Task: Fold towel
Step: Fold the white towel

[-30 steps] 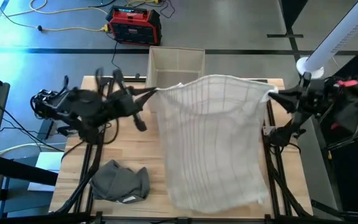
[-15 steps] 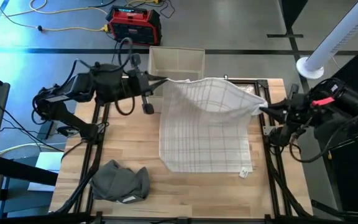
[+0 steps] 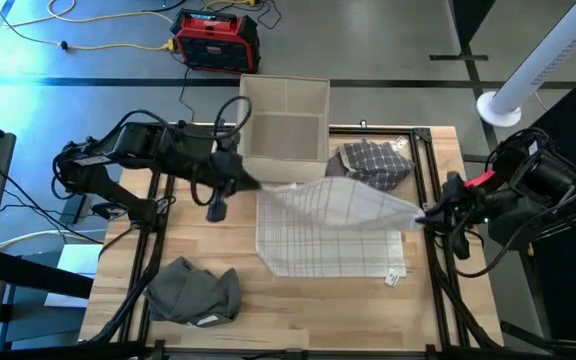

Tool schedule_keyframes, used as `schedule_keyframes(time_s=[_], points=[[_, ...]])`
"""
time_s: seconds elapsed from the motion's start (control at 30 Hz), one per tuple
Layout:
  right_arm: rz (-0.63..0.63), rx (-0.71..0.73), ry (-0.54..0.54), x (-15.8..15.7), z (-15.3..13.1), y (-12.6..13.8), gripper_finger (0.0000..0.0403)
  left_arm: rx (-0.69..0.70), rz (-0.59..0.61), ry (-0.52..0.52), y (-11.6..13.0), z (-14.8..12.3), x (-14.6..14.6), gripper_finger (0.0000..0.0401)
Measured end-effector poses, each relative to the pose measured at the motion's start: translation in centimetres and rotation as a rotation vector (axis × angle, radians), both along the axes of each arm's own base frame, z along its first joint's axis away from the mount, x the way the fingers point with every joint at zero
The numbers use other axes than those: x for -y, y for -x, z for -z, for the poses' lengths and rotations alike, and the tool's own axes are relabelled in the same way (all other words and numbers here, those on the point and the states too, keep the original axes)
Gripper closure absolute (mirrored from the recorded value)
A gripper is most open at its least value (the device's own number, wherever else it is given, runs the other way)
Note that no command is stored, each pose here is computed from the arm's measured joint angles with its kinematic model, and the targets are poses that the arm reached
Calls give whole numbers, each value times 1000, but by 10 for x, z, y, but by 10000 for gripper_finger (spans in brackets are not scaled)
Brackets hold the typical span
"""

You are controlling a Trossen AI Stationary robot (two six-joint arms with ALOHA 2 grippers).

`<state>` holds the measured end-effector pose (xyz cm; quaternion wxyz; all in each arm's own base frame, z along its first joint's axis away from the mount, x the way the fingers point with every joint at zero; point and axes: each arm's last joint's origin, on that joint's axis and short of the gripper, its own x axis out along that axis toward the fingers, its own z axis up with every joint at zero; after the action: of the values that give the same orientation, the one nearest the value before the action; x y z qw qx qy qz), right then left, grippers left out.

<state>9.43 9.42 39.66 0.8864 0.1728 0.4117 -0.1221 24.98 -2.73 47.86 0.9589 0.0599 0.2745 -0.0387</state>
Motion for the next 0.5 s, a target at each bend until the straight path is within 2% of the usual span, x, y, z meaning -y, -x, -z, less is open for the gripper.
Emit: schedule_keyframes(time_s=[0.1, 0.2, 0.3, 0.5], points=[[78, -10, -4, 4, 31, 2, 403, -22, 73, 52, -6, 4, 7, 399], [146, -21, -26, 6, 64, 3, 403, -86, 96, 39, -22, 21, 12, 399], [218, -32, -38, 9, 99, 4, 403, -187, 89, 33, -41, 52, 13, 399], [387, -61, -26, 23, 168, 10, 403, -348, 82, 145, -73, 125, 7, 399]])
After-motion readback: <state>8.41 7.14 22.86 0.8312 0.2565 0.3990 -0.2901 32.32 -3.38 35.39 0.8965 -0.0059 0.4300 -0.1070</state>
